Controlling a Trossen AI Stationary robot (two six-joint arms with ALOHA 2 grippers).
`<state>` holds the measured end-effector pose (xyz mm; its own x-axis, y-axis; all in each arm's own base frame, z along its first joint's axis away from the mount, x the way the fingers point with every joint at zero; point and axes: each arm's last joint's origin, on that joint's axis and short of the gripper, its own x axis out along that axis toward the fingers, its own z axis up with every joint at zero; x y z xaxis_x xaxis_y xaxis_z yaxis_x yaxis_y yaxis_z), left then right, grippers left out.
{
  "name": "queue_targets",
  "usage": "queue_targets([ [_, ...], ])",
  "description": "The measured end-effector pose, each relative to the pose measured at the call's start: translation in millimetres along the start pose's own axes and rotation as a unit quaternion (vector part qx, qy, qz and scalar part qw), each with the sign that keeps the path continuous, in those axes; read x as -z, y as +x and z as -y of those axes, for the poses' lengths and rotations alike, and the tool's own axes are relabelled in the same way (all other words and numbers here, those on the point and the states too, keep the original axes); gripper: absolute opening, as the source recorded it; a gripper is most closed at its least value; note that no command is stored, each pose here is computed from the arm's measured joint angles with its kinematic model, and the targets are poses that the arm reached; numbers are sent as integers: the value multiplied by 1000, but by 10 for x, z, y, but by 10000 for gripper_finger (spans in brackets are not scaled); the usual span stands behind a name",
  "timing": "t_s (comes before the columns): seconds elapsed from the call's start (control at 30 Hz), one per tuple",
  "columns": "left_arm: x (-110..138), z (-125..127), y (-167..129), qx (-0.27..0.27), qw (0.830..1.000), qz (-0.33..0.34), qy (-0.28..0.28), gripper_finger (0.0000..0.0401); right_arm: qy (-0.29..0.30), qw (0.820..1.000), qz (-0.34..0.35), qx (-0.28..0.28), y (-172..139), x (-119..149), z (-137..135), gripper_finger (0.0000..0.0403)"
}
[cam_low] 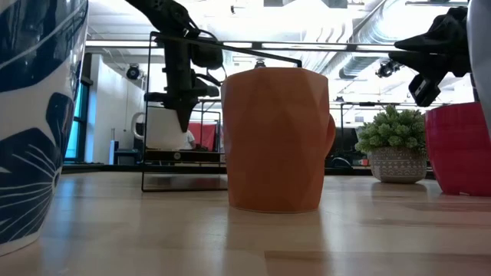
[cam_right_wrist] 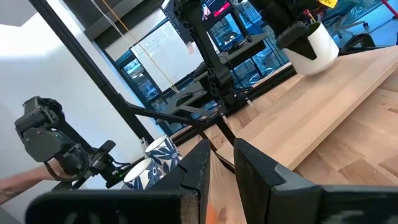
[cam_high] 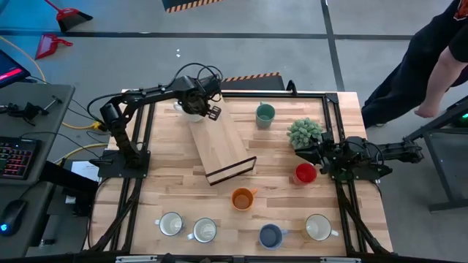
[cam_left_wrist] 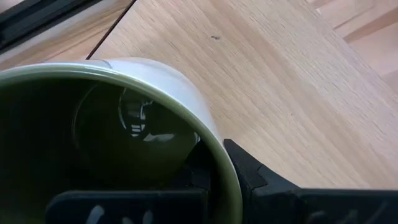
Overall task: Place coffee mugs
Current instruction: Put the white green mug on the shelf
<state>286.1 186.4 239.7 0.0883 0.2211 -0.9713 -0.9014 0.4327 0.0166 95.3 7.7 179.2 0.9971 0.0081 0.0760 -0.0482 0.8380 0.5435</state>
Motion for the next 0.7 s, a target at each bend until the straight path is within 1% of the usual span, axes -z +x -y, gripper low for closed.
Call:
queue_targets([
  [0.03,0,1,0,0,1000,0,-1,7,0,1000,0,0,0,0,0,58],
  [0.13,1,0,0,-1,1000,0,27,7,0,1000,0,0,0,0,0,58],
  [0.2,0,1,0,-1,999,1,33,7,0,1000,0,0,0,0,0,58],
  [0.33,-2,5,24,-3,1000,-3,12,7,0,1000,0,0,0,0,0,58],
  [0.7,7,15,27,0,1000,-7,30,7,-1,1000,13,-8,0,-25,-16,58],
])
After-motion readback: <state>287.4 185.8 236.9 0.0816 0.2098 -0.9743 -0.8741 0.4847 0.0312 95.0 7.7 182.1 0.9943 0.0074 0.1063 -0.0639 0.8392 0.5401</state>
